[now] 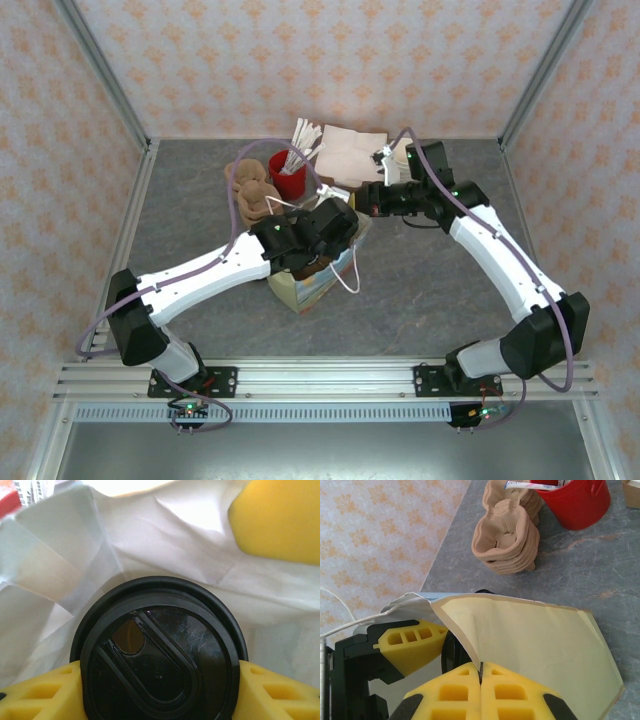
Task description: Pack the takeout coffee
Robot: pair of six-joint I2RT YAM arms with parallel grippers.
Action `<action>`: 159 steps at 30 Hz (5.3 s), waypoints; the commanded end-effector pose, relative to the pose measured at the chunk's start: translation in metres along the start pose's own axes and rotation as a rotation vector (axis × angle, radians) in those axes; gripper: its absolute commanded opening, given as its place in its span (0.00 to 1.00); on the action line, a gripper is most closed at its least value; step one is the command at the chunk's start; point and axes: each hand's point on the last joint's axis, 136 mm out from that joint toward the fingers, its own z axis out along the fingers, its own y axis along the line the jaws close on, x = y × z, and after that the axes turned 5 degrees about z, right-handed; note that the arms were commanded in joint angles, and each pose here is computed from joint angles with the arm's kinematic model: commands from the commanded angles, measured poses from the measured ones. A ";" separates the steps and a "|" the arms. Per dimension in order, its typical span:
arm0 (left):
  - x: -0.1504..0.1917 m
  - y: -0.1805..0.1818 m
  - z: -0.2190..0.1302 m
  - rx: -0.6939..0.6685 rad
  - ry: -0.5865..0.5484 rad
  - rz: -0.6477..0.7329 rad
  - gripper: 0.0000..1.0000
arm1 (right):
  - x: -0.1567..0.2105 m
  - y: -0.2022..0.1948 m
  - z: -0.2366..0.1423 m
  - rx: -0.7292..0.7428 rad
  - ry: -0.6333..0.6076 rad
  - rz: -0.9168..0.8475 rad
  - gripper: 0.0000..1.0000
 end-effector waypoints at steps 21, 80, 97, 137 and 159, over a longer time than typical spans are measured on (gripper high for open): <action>0.006 0.033 -0.041 0.045 0.037 -0.061 0.59 | 0.002 -0.014 -0.027 0.244 0.044 0.029 0.61; 0.036 -0.032 -0.025 0.156 0.082 0.113 0.58 | 0.045 0.008 -0.027 0.184 0.046 -0.333 0.11; 0.038 -0.026 0.004 0.086 0.069 0.147 0.58 | 0.044 0.004 -0.028 0.221 0.015 -0.361 0.11; 0.022 -0.018 0.014 0.034 0.008 0.148 0.58 | 0.045 0.009 -0.039 0.252 -0.057 -0.441 0.09; 0.033 -0.024 0.007 0.090 0.069 0.152 0.57 | 0.041 0.008 -0.037 0.257 -0.064 -0.435 0.08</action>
